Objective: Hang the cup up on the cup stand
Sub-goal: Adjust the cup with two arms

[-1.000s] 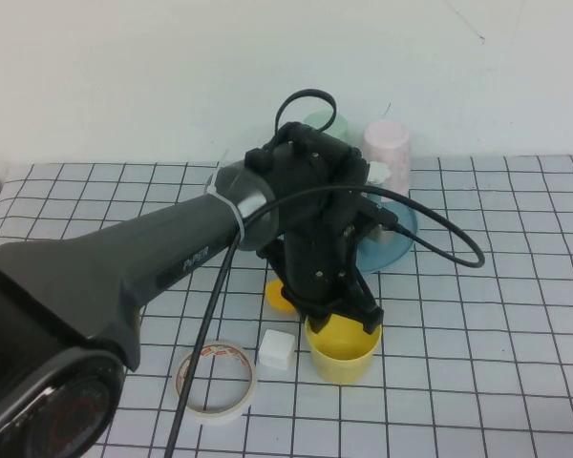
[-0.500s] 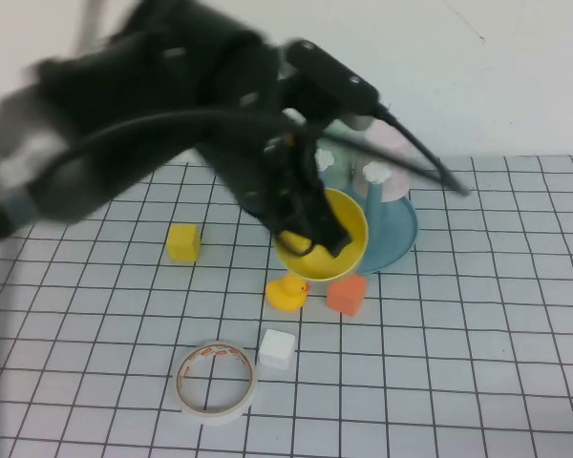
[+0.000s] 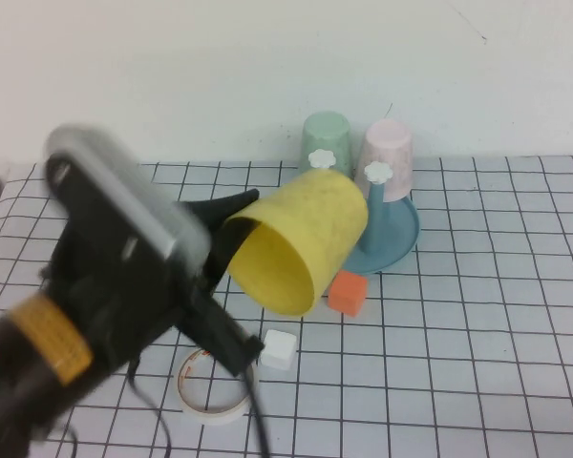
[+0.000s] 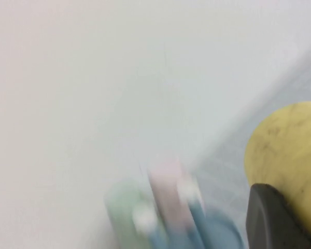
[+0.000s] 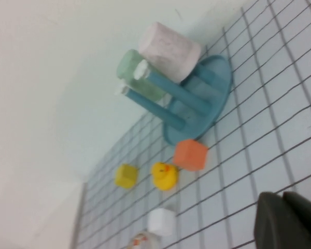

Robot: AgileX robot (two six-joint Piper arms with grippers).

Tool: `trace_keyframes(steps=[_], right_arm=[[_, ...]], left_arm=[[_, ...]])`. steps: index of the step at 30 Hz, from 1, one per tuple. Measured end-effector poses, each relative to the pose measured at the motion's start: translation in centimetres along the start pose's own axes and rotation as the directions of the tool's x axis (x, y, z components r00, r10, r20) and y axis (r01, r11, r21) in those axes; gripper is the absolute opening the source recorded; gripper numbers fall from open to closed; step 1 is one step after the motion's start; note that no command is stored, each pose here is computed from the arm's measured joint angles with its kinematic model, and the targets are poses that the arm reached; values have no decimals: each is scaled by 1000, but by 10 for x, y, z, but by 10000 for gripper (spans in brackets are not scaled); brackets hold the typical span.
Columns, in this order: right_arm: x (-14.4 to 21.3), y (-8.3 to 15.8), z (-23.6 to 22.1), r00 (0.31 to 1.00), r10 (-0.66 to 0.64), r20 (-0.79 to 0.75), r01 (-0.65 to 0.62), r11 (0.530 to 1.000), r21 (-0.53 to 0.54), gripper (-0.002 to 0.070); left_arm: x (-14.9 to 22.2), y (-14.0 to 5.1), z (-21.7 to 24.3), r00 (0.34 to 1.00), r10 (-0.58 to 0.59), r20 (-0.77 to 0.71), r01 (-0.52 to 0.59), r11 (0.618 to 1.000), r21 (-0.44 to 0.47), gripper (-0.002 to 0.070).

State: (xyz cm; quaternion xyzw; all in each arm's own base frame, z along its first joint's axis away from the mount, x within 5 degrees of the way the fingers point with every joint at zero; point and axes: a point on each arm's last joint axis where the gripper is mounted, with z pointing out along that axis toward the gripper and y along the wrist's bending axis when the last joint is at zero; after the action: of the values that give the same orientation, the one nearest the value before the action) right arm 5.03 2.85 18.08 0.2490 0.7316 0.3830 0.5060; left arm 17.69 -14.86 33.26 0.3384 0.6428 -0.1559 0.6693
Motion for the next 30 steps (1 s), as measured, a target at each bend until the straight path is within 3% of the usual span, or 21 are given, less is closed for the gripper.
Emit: trace_keyframes(steps=[5,12,18,20,22,25,27,30], right_arm=[[2,8,0,994,108,-34,-111,990,-90,-1],[2,28,-5,974,207,-95,-227,928,-296,-1],[6,36,-1,969,166,-185,-222,914,-340,31],[6,38,3,967,135,-218,-201,926,-320,101],[-1,48,6,968,99,-233,-173,931,-323,214],[-21,71,15,967,66,-245,-145,936,-322,475],[-35,85,24,965,45,-257,-129,939,-320,592],[-54,105,45,947,2,-320,-115,936,-333,662]], left_arm=[[13,-3,-11,962,134,239,-111,988,-105,5],[16,13,-4,912,118,393,13,949,-314,5],[27,11,8,912,98,399,37,947,-318,5],[29,9,11,913,67,403,56,956,-287,5],[30,7,13,910,44,412,69,964,-255,5],[29,1,14,903,44,427,45,979,-196,5],[28,-3,15,897,59,438,14,987,-163,5],[27,-9,15,889,87,450,-34,992,-125,5]])
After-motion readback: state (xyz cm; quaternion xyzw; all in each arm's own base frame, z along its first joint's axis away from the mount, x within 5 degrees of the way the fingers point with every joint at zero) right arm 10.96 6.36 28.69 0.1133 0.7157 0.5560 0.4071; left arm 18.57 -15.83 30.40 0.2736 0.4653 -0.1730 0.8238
